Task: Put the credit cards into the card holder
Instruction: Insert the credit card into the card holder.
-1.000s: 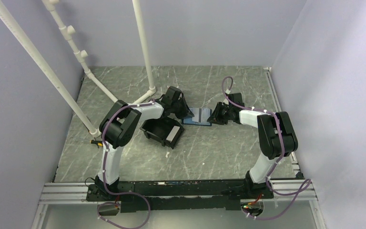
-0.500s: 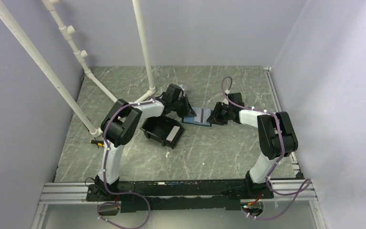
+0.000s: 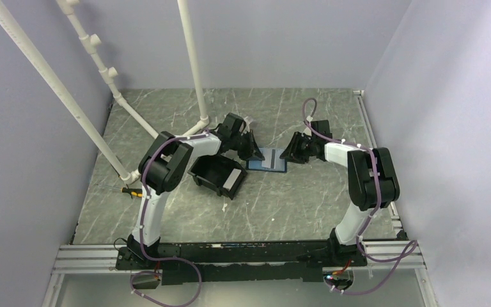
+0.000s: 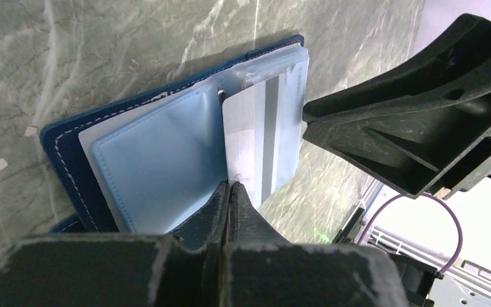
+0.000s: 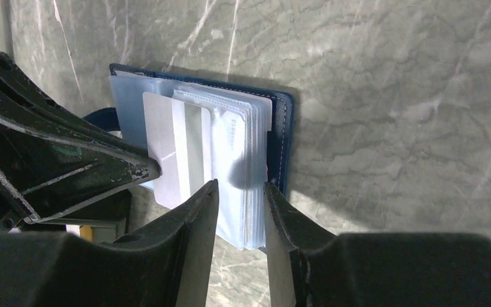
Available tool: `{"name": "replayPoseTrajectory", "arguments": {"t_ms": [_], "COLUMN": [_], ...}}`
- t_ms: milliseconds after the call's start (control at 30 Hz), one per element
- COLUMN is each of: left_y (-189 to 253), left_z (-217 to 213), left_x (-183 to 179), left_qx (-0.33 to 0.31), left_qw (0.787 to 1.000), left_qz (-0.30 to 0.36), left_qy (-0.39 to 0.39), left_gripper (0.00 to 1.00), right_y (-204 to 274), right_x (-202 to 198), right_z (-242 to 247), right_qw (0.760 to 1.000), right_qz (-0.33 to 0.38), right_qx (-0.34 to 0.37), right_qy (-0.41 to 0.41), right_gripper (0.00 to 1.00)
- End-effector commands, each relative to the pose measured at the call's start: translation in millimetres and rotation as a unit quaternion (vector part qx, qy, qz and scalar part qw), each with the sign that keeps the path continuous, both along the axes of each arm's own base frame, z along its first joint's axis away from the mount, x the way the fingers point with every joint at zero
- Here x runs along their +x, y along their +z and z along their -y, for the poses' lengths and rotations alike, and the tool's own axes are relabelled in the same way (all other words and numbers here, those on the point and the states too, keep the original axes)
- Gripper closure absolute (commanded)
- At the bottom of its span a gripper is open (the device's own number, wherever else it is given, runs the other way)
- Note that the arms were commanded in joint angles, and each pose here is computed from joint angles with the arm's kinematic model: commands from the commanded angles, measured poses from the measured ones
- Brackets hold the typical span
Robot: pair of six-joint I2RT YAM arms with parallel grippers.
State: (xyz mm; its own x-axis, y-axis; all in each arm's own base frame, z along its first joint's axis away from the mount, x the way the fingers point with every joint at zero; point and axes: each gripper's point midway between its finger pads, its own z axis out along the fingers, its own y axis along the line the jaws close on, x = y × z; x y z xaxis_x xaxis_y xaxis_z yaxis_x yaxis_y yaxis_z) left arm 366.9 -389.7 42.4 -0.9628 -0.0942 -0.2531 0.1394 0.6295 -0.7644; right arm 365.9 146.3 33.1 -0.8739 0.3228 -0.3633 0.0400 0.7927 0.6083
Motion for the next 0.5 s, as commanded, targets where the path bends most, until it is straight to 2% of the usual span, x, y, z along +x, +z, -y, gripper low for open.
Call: {"name": "replayPoseTrajectory", "arguments": {"t_ms": [0,200,400,433,467], "left_y": [-3.7,-0.4,0.5,2.3,5.6], "left_z": [2.3,21.7,16.6,13.5,11.1], "left_x": [1.5,2.6,-5.7,-6.2,-6.1], "left_qx": [-0.007,-0.012,0.019,0.026,0.031], "left_qw": [1.0,1.0,0.999,0.998,0.998], "left_qz": [-0.004,0.006,0.014,0.018,0.022], "left_qy": [-0.012,-0.023,-0.047,-0.048,-0.049], "left_gripper": [1.0,1.0,1.0,0.98,0.92], "right_y": [3.6,2.3,1.1,0.6,0.7], "right_x": [10.1,3.4,1.2,1.0,1.1], "right_z": [-10.5,-22.7,-16.4,-15.2,-14.4], "right_qw": [0.999,0.998,0.999,0.999,0.999], "right_qz": [0.014,0.008,0.007,0.007,0.008], "right_qx": [0.024,0.06,0.052,0.05,0.048], "right_qy": [0.018,0.017,0.01,0.009,0.009], "right_gripper": [0.67,0.79,0.8,0.8,0.8]}}
